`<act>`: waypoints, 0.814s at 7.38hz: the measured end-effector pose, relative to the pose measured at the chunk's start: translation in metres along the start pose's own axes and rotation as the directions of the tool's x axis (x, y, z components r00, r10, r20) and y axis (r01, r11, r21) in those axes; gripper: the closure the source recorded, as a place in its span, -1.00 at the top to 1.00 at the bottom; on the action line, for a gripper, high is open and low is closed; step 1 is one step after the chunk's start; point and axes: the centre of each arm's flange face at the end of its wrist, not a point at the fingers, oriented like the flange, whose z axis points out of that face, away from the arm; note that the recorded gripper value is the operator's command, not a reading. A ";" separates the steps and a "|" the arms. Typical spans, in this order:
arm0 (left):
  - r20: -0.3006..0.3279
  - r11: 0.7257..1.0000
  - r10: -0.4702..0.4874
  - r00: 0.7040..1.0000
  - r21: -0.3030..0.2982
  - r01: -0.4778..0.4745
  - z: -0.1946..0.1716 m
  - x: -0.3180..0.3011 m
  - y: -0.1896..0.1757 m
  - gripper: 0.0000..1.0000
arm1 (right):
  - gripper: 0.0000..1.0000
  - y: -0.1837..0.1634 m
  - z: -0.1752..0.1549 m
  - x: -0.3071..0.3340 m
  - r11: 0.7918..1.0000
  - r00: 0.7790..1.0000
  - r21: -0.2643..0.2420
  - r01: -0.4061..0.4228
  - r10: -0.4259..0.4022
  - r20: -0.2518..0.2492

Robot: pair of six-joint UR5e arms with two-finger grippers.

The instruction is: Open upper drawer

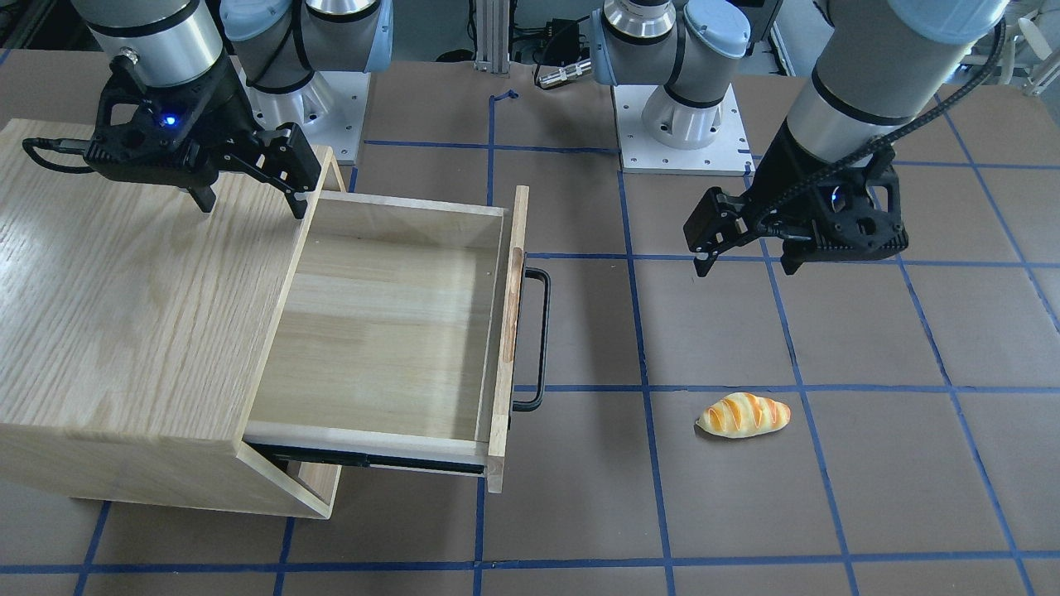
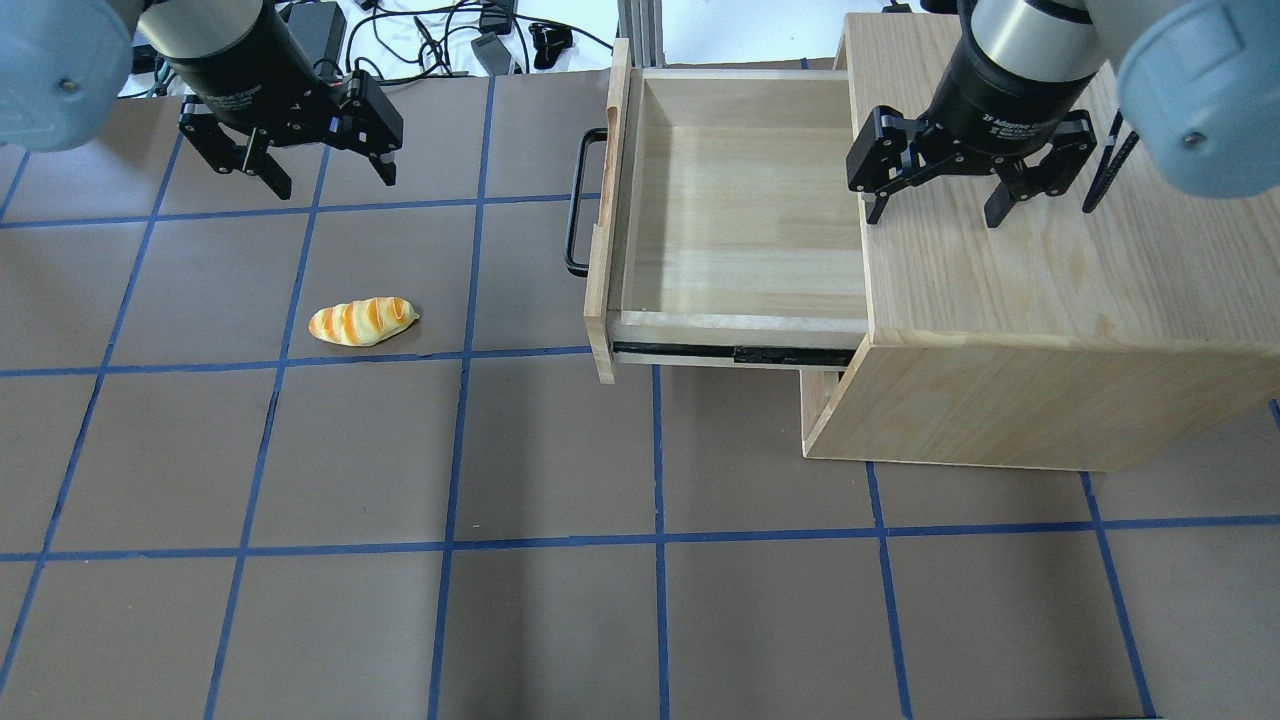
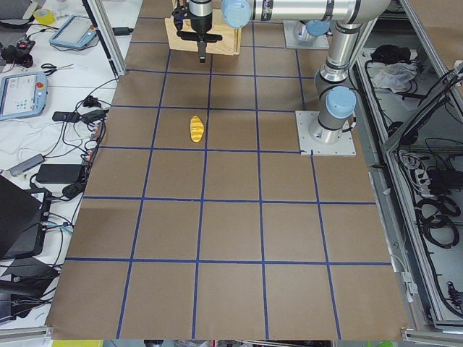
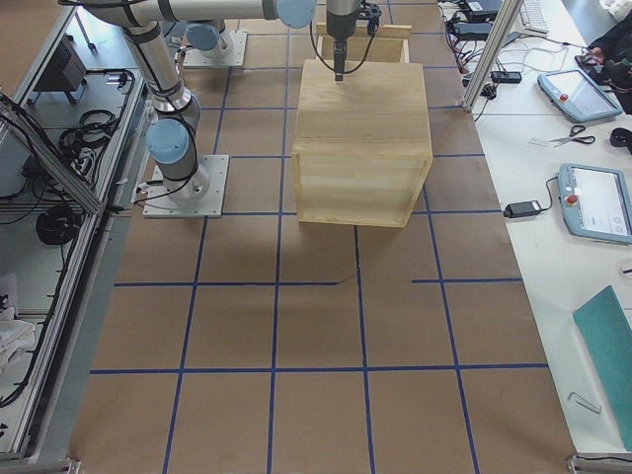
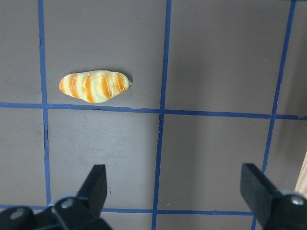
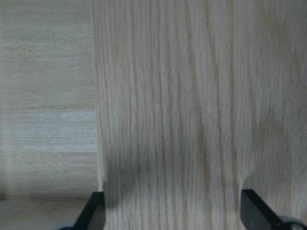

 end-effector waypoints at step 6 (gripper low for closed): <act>0.034 0.999 0.034 0.999 -0.011 -0.034 -0.014 -0.003 0.023 1.00 | 1.00 0.000 0.000 0.000 1.000 1.000 0.000 0.000 0.000 0.001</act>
